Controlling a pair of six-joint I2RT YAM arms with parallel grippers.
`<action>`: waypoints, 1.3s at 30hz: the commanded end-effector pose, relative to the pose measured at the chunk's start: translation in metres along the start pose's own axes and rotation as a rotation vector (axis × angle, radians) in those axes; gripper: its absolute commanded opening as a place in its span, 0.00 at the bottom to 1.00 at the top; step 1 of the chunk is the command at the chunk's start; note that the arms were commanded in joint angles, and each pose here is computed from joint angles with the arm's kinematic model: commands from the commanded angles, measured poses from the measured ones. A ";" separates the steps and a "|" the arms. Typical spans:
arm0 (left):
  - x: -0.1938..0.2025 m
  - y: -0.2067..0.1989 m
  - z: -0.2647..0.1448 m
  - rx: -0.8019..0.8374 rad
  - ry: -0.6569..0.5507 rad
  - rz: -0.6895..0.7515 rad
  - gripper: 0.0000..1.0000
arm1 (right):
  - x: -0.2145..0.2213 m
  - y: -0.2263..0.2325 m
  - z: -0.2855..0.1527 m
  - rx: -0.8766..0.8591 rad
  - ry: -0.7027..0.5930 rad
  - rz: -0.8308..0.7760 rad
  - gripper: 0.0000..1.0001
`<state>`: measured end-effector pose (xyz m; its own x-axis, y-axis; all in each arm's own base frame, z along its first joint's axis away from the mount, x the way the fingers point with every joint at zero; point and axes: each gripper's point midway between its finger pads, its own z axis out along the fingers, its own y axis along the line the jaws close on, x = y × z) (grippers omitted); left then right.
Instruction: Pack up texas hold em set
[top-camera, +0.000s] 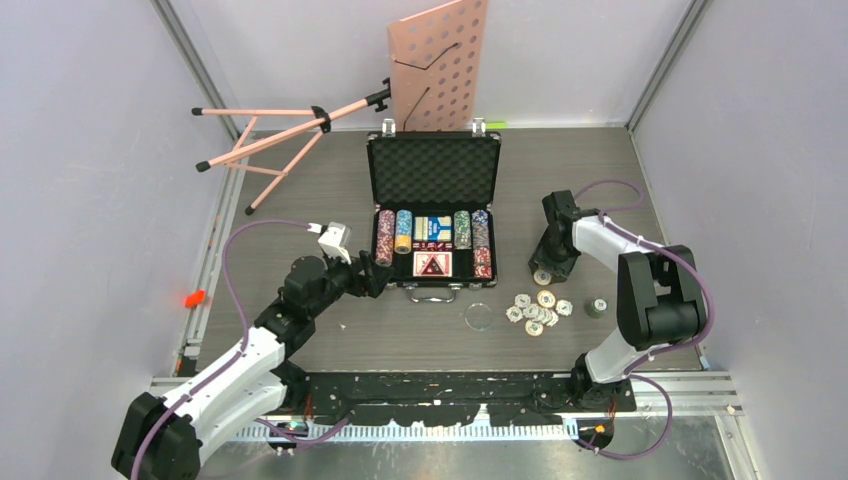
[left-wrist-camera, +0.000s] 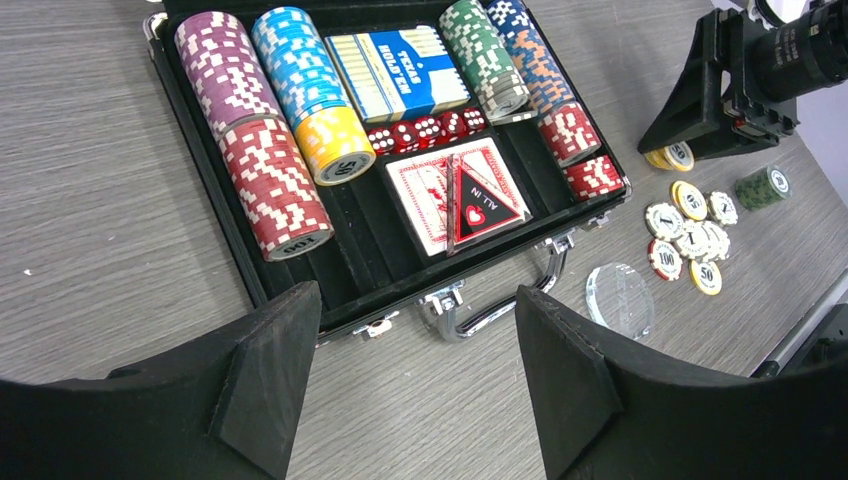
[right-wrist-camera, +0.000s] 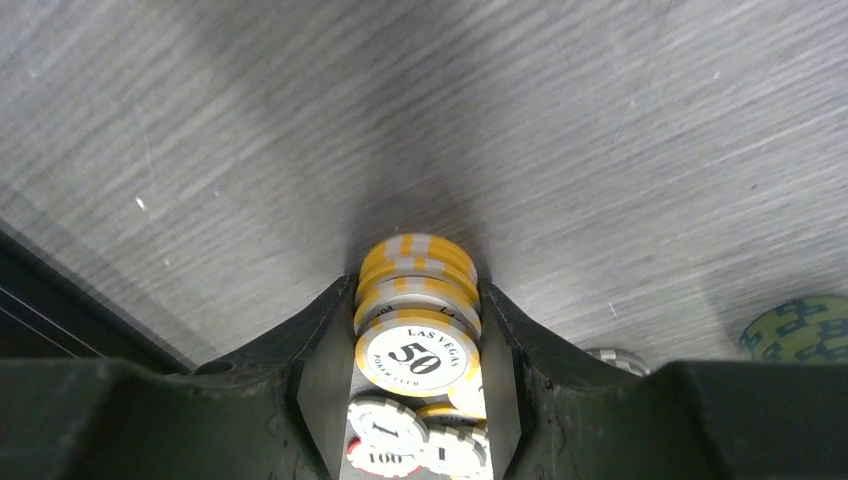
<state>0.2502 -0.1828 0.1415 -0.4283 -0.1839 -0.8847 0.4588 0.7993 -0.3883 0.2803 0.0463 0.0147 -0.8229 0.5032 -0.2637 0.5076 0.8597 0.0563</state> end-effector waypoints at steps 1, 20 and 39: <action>-0.016 -0.001 -0.001 -0.003 -0.050 0.027 0.75 | 0.033 -0.007 -0.020 0.009 0.120 -0.032 0.10; -0.026 -0.059 0.015 0.232 -0.057 -0.242 0.89 | 0.006 0.023 -0.088 -0.105 0.016 0.033 0.10; -0.023 -0.200 0.056 0.474 -0.044 -0.443 0.83 | 0.027 0.091 -0.146 -0.172 -0.063 0.183 0.06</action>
<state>0.2064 -0.3554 0.1861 -0.6694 -0.3785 -0.6392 0.5024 0.4032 -0.7649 0.2631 0.1448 0.1407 -0.7603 0.5830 -0.2864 0.5327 0.8120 0.2386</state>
